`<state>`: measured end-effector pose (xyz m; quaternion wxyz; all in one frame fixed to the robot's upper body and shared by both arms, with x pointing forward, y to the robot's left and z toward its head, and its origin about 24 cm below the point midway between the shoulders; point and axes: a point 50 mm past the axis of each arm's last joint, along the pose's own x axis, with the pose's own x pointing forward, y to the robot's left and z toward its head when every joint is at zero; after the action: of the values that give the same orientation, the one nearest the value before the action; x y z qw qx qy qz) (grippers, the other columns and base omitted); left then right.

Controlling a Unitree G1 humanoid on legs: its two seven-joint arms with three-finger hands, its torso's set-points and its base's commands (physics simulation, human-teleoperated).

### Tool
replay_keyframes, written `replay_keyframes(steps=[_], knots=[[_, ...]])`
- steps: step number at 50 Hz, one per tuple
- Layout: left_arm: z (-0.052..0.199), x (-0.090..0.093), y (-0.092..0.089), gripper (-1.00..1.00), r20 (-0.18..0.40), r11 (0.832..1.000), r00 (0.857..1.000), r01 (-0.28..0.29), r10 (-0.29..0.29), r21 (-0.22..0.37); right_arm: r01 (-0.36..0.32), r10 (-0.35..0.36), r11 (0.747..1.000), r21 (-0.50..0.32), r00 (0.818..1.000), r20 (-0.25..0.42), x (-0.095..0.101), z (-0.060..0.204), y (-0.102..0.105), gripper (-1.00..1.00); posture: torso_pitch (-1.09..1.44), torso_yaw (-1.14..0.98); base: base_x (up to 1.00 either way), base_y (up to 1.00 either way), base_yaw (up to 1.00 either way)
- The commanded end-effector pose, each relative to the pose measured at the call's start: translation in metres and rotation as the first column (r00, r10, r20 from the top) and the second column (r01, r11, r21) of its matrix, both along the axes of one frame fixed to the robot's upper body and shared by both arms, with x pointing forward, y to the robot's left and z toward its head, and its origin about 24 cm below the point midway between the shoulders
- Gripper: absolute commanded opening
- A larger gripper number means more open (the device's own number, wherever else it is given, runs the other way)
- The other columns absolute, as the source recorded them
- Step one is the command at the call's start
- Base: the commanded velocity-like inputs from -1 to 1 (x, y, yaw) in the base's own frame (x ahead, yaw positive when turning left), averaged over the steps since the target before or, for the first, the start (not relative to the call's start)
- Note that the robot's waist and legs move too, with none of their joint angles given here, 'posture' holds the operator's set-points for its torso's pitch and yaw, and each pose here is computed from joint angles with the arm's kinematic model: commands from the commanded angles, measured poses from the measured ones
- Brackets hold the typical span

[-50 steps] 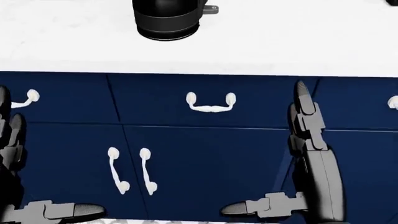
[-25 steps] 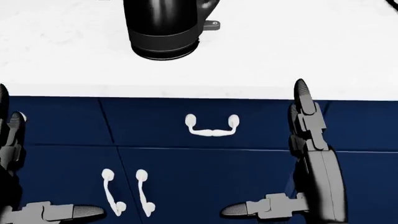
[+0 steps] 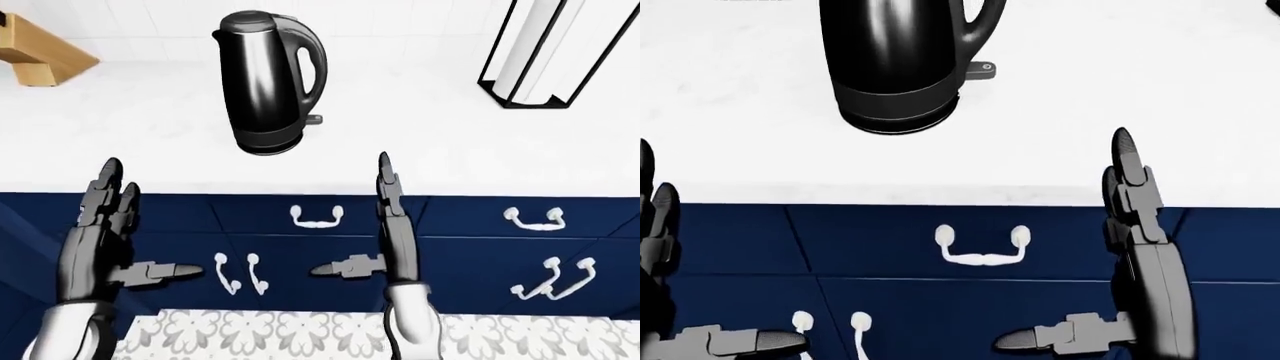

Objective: Press down the lever to turn on the electric kettle.

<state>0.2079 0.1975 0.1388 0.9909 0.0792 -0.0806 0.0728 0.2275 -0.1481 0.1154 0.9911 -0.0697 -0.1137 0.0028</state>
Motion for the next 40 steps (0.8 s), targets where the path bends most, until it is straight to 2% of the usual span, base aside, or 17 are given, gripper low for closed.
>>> replay_keyframes(steps=[1, 40], knots=[[0.0144, -0.0022, -0.0037, 1.0, 0.085, 1.0, 0.996, 0.019, -0.02, 0.016, 0.003, -0.003, 1.0, -0.003, 0.996, 0.091, -0.002, 0.0159, -0.0003, 1.0, 0.0, 0.0, 0.16, 0.0, 0.0], [0.014, -0.002, -0.0026, 1.0, 0.089, 1.0, 0.996, 0.018, -0.02, 0.014, 0.004, -0.003, 1.0, -0.004, 0.996, 0.092, -0.0007, 0.0159, -0.0004, 1.0, 0.0, 0.0, 0.16, 0.0, 0.0]])
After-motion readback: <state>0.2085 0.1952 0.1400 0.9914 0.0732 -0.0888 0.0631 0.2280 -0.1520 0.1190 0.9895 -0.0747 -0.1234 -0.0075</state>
